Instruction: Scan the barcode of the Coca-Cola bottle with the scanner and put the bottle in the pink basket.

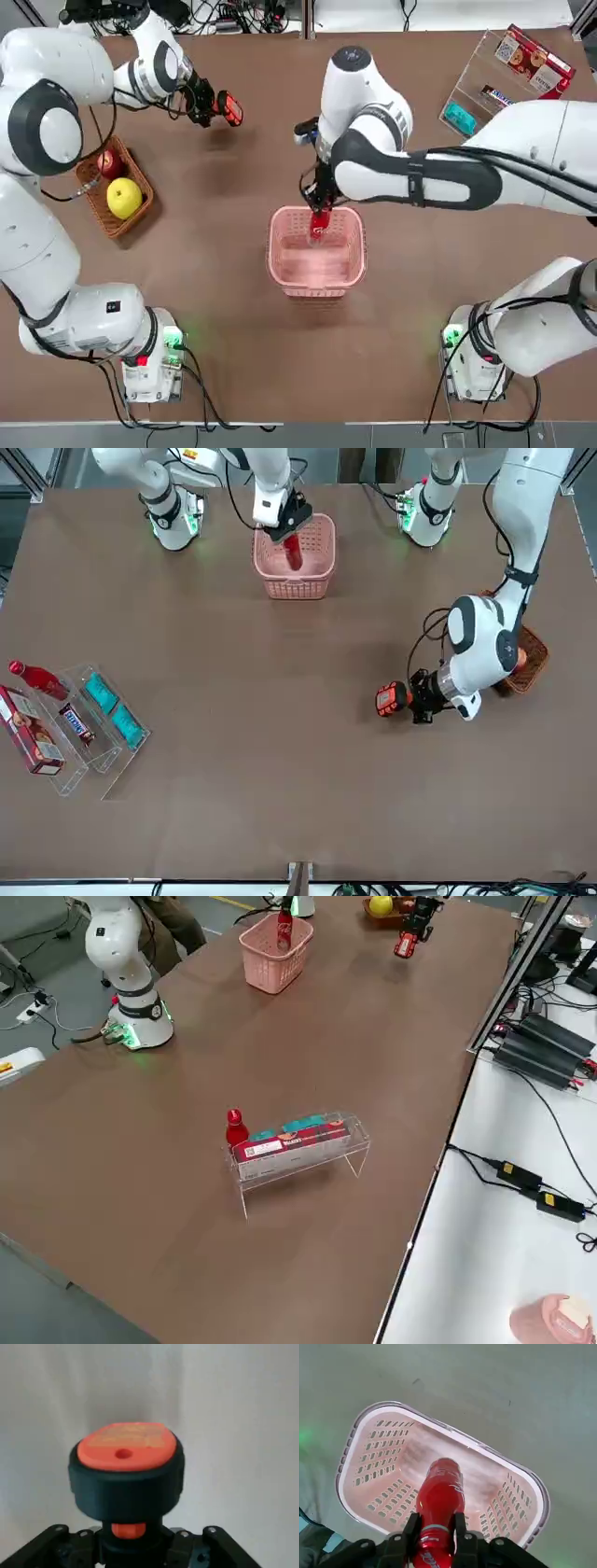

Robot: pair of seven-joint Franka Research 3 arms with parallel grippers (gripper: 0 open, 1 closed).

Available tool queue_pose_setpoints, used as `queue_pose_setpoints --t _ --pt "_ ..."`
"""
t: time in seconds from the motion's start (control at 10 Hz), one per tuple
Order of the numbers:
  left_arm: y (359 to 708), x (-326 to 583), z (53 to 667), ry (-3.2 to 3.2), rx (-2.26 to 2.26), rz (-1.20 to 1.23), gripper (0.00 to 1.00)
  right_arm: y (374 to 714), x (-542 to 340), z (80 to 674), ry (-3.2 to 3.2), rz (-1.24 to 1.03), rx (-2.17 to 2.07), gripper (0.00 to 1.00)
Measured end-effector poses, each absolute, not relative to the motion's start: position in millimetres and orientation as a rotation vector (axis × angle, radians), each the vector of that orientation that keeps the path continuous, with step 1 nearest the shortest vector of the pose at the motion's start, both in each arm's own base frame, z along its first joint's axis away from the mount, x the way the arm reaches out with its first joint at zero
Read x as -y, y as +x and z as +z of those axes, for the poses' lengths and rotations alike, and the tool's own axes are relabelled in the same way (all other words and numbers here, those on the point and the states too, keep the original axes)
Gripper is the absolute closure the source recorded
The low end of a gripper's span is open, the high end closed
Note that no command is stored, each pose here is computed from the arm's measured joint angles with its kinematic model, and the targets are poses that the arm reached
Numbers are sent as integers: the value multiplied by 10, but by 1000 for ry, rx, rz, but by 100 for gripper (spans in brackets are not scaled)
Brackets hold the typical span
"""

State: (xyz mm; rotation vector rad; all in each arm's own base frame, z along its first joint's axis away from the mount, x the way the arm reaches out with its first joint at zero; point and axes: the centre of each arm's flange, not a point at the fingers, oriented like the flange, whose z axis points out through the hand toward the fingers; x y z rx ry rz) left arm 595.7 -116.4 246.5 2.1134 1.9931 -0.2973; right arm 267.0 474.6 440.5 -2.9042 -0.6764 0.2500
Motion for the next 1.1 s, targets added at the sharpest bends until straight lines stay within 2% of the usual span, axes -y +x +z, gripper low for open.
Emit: queue_pose_setpoints --t 0.4,1.1 --pt "5965 929 2173 2142 -2016 -259 91 2651 -4786 4272 -2909 259 685 65" --pt "5952 943 2050 2141 -2025 -278 91 2621 -4913 3924 -2930 229 673 65"
